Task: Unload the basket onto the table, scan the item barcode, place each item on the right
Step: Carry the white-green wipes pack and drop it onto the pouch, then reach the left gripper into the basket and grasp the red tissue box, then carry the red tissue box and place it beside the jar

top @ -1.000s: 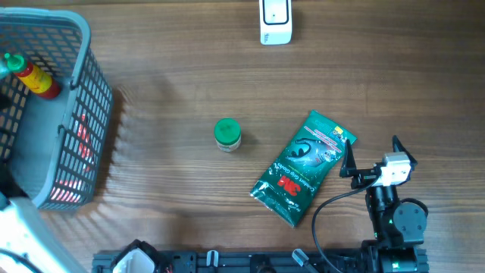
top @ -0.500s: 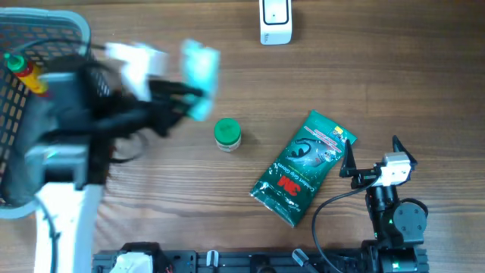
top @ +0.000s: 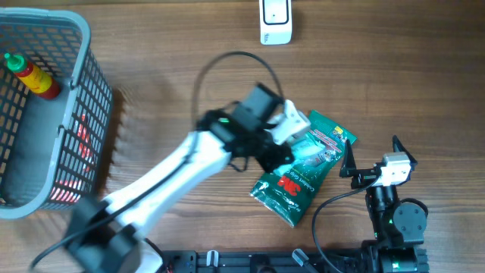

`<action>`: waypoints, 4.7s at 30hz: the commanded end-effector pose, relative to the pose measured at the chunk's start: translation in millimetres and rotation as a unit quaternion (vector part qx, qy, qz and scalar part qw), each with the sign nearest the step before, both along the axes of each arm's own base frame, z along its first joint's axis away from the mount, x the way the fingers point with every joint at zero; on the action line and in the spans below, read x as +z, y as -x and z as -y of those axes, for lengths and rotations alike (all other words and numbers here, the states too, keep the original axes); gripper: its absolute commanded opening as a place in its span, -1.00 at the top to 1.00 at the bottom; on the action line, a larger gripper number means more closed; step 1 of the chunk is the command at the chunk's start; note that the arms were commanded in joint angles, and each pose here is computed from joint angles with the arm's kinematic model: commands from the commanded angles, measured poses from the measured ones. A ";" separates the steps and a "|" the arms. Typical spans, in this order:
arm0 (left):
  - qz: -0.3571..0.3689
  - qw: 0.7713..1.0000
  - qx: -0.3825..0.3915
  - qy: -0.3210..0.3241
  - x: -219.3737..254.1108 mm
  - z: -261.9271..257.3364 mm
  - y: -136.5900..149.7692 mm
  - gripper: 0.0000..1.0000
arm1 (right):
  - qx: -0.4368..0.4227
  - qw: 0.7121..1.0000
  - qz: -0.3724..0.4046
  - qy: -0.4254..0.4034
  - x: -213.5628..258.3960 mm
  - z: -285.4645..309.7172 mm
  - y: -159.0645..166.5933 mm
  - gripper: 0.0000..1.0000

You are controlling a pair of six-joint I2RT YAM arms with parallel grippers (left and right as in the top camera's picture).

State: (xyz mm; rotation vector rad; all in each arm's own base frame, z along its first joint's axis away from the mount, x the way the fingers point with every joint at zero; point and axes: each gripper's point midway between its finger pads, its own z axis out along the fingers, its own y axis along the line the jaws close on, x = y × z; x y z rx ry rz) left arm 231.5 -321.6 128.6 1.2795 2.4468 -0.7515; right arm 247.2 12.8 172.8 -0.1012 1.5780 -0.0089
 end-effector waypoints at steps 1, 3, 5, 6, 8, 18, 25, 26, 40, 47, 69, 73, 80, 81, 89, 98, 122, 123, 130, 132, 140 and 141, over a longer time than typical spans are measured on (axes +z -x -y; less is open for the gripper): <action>0.003 0.997 0.059 -0.051 -47.2 11.0 -18.1 0.79 | 0.004 1.000 0.004 0.003 1.6 -1.7 0.4 -1.00; -0.017 0.995 0.086 -0.054 -64.7 17.9 -22.1 0.79 | 0.004 1.000 0.004 0.003 1.6 -1.7 0.4 -1.00; -0.038 0.989 0.132 -0.061 -82.1 20.2 -28.3 0.79 | 0.004 1.000 0.004 0.004 1.6 -1.7 0.4 -0.99; -0.047 0.983 0.162 -0.067 -89.6 19.7 -32.6 0.72 | 0.004 1.000 0.004 0.004 1.8 -1.7 0.4 -0.99; -0.053 0.968 0.232 -0.077 -100.7 15.5 -44.2 0.15 | 0.004 1.000 0.004 0.003 1.6 -1.7 0.4 -0.99; -0.010 0.963 0.268 -0.013 -39.5 20.4 -73.7 -1.00 | 0.004 1.000 0.004 0.003 1.6 -1.7 0.4 -1.00; 0.065 0.947 0.295 0.113 87.6 3.7 -97.5 -1.00 | 0.004 1.000 0.004 0.003 1.8 -1.7 0.4 -1.00; 0.075 0.943 0.297 0.129 103.0 -0.4 -97.6 -1.00 | 0.004 1.000 0.004 0.003 1.6 -1.7 0.4 -0.99; 0.332 0.763 0.545 0.105 247.6 -219.0 -130.0 -1.00 | 0.004 1.000 0.004 0.003 1.6 -1.7 0.4 -0.99; 0.259 0.549 0.782 0.140 247.1 -384.1 -109.3 -1.00 | 0.004 1.000 0.004 0.004 1.8 -1.7 0.4 -0.99; -0.214 0.310 0.926 -0.010 -6.5 -536.9 -34.8 -1.00 | 0.004 1.000 0.004 0.003 1.8 -1.7 0.4 -0.99; -0.281 0.296 0.912 -0.052 -46.8 -529.9 -25.9 -1.00 | 0.004 1.000 0.004 0.004 1.8 -1.7 0.4 -0.99; -0.329 0.243 0.904 -0.125 -82.2 -528.8 -1.0 -1.00 | 0.004 1.000 0.004 0.004 1.8 -1.7 0.4 -0.99; -0.331 0.243 0.903 -0.126 -83.0 -528.6 -0.9 -1.00 | 0.004 1.000 0.004 0.004 1.8 -1.7 0.4 -0.99; -0.307 0.228 0.904 -0.188 -88.1 -538.7 22.0 -1.00 | 0.004 1.000 0.004 0.004 1.8 -1.7 0.4 -0.99; -0.299 0.226 0.906 -0.198 -120.1 -533.2 34.9 0.26 | 0.004 1.000 0.004 0.004 1.6 -1.7 0.4 -1.00; -0.038 0.358 0.929 0.087 156.3 -502.2 -40.0 0.92 | 0.004 1.000 0.004 0.003 1.8 -1.7 0.4 -1.00; -0.020 0.380 0.919 0.106 171.6 -487.6 -42.7 0.92 | 0.004 1.000 0.004 0.004 1.6 -1.7 0.4 -1.00; 0.021 0.542 0.828 0.144 211.5 -374.3 -54.4 0.92 | 0.004 1.000 0.004 0.004 1.8 -1.7 0.4 -0.99; 0.024 0.588 0.800 0.118 201.6 -341.4 -57.8 0.92 | 0.004 1.000 0.004 0.003 1.8 -1.7 0.4 -0.99; -0.029 0.613 0.789 -0.015 80.1 -263.6 -24.7 0.92 | 0.004 1.000 0.004 0.003 1.8 -1.7 0.4 -1.00; -0.041 0.604 0.795 -0.027 63.0 -257.7 -15.5 0.91 | 0.004 1.000 0.004 0.004 1.6 -1.7 0.4 -1.00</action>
